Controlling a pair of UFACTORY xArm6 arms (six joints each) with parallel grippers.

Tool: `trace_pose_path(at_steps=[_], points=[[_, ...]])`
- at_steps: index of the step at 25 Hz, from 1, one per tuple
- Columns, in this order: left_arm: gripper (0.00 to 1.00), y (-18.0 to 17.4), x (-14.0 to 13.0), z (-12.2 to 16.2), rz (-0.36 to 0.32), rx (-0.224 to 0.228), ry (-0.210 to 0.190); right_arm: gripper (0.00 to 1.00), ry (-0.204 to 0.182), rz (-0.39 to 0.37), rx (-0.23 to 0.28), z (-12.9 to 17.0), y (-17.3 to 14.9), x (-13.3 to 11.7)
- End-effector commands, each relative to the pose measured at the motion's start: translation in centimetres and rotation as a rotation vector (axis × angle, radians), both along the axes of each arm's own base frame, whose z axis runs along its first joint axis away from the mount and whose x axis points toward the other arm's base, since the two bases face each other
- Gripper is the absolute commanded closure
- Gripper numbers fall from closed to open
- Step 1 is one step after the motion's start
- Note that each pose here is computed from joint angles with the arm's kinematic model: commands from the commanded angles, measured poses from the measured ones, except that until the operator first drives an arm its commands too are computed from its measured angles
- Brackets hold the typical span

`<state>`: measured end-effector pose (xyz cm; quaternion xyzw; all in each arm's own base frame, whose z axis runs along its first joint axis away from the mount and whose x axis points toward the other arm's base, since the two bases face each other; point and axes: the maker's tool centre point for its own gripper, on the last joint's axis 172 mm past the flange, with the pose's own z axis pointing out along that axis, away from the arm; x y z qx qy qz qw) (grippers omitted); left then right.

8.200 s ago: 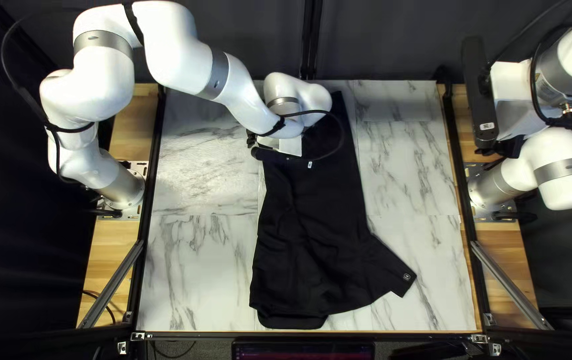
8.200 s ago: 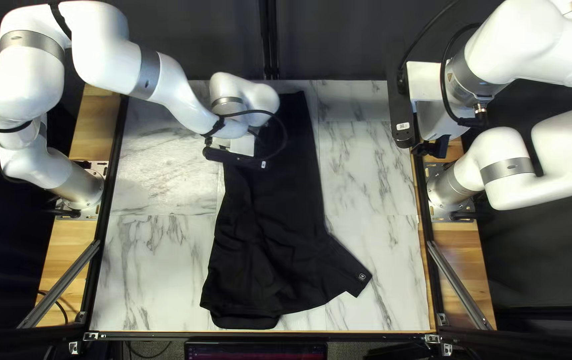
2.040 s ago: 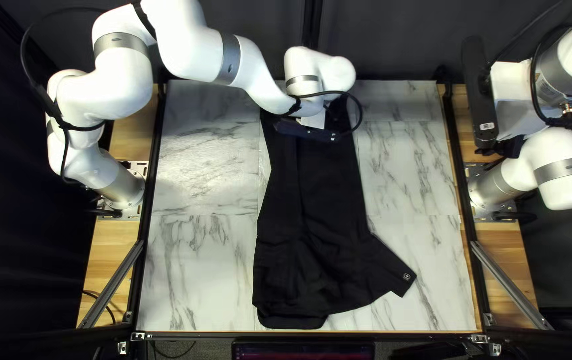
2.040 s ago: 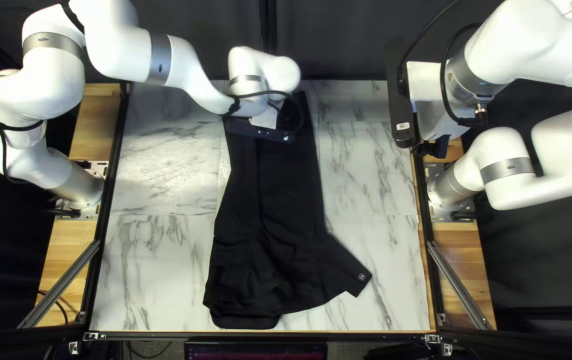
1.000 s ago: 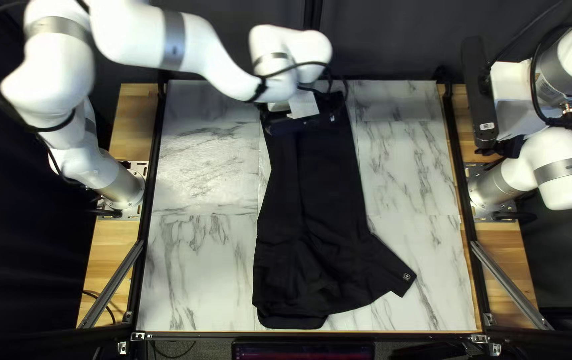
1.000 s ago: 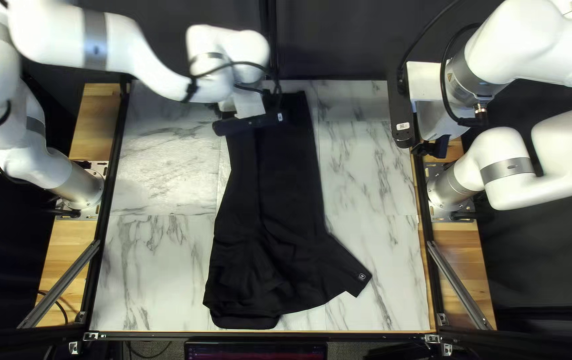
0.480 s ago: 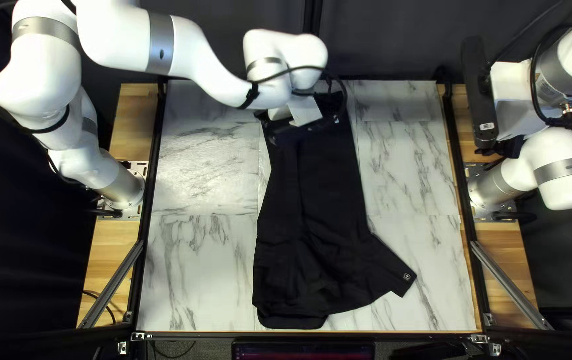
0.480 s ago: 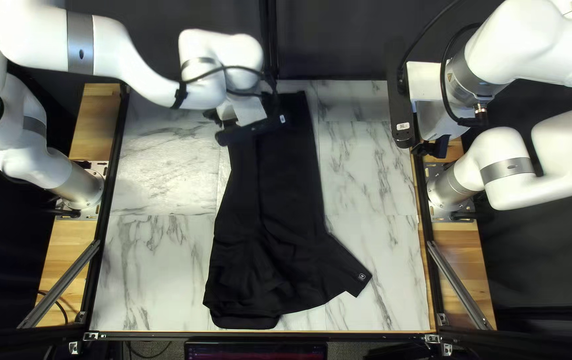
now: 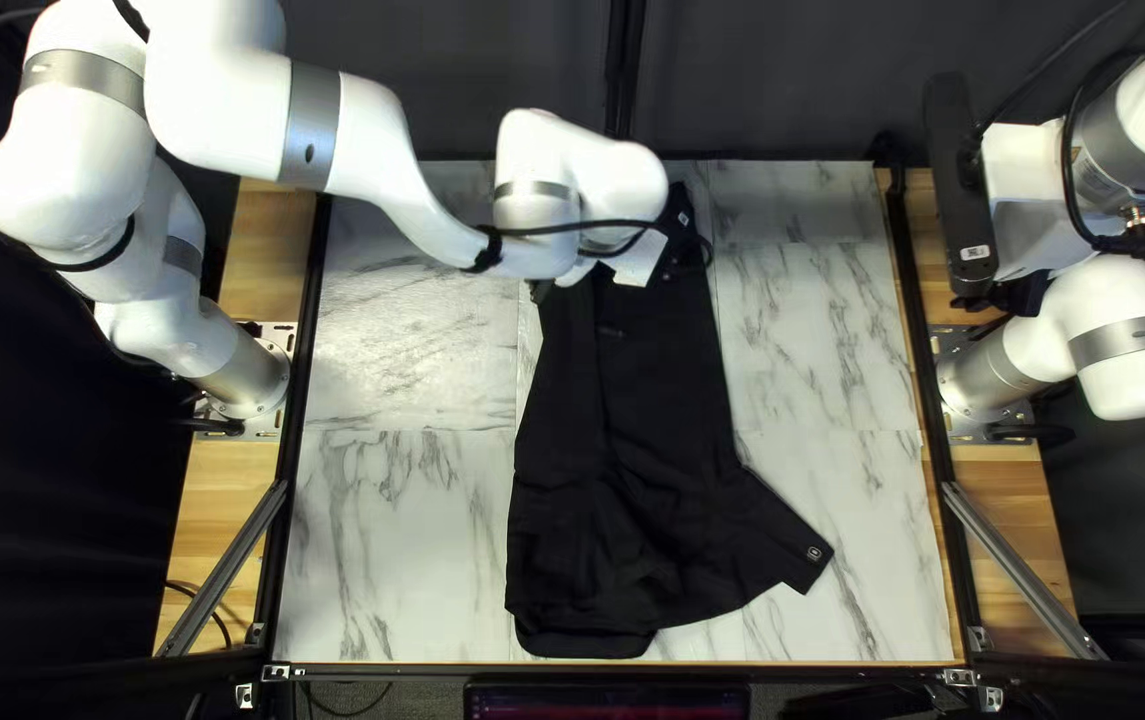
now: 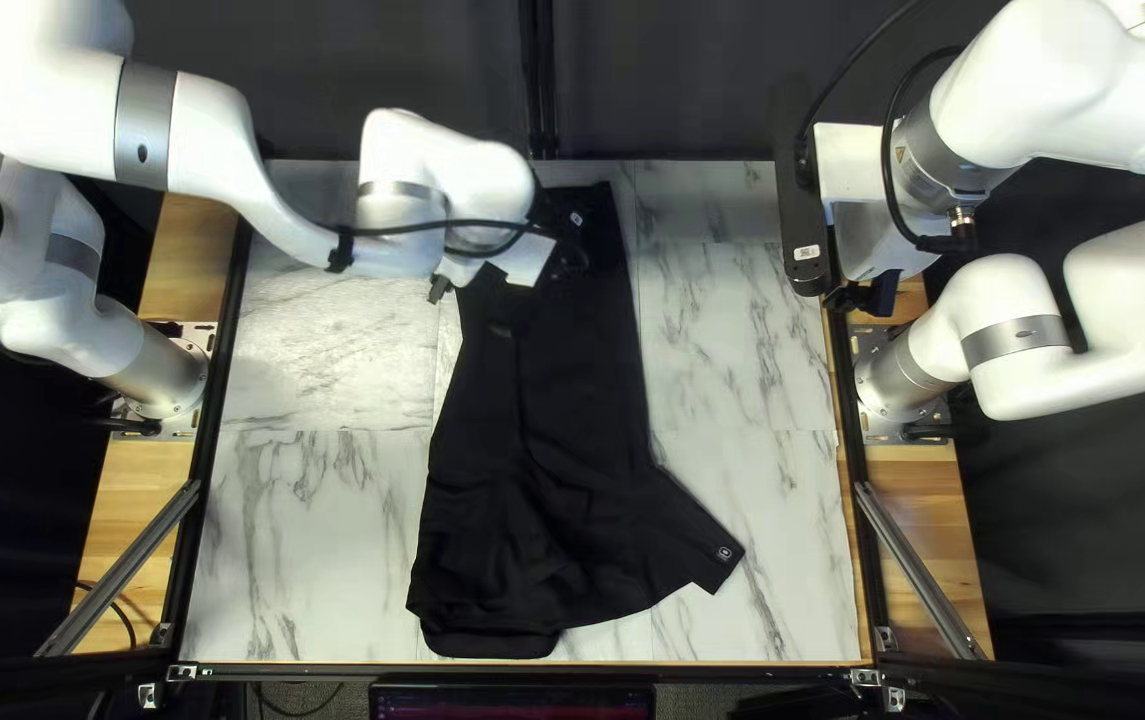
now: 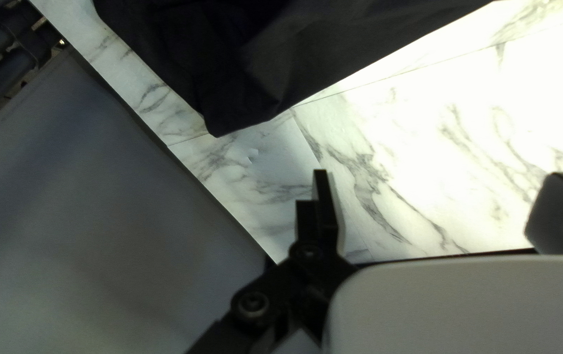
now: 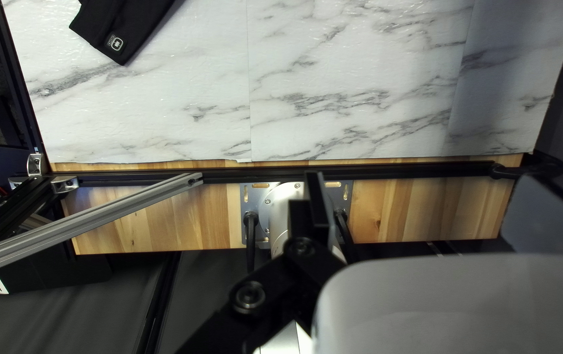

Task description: Fold t-shirt

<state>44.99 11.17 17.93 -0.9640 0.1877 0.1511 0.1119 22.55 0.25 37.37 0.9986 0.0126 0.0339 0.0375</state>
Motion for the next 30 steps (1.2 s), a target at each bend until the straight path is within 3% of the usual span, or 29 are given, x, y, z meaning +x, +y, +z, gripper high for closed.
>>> trace_pose_path(at_steps=[1, 4, 7, 16, 18, 24, 30], points=[[0.0, 2.5, 1.6, -0.6, 0.145, 0.077, -0.085, 0.0, 0.0, 0.0, 0.0, 0.0, 0.0, 0.0], [0.0, 5.5, 1.8, -1.1, 0.384, 0.15, -0.165, 0.0, 0.0, 0.0, 0.0, 0.0, 0.0, 0.0], [0.0, 6.3, 2.0, -1.5, 0.555, 0.211, -0.188, 0.0, 0.0, 0.0, 0.0, 0.0, 0.0, 0.0], [0.0, 6.3, 2.0, -1.5, 0.555, 0.211, -0.188, 0.0, 0.0, 0.0, 0.0, 0.0, 0.0, 0.0], [0.0, 5.3, 2.6, -1.5, 0.55, 0.191, -0.21, 0.0, 0.0, 0.0, 0.0, 0.0, 0.0, 0.0], [0.0, 6.2, 5.7, -2.8, 0.63, 0.135, -0.32, 0.0, 0.0, 0.0, 0.0, 0.0, 0.0, 0.0], [0.0, 8.3, 6.6, -5.9, 0.697, 0.116, -0.366, 0.0, 0.0, 0.0, 0.0, 0.0, 0.0, 0.0]])
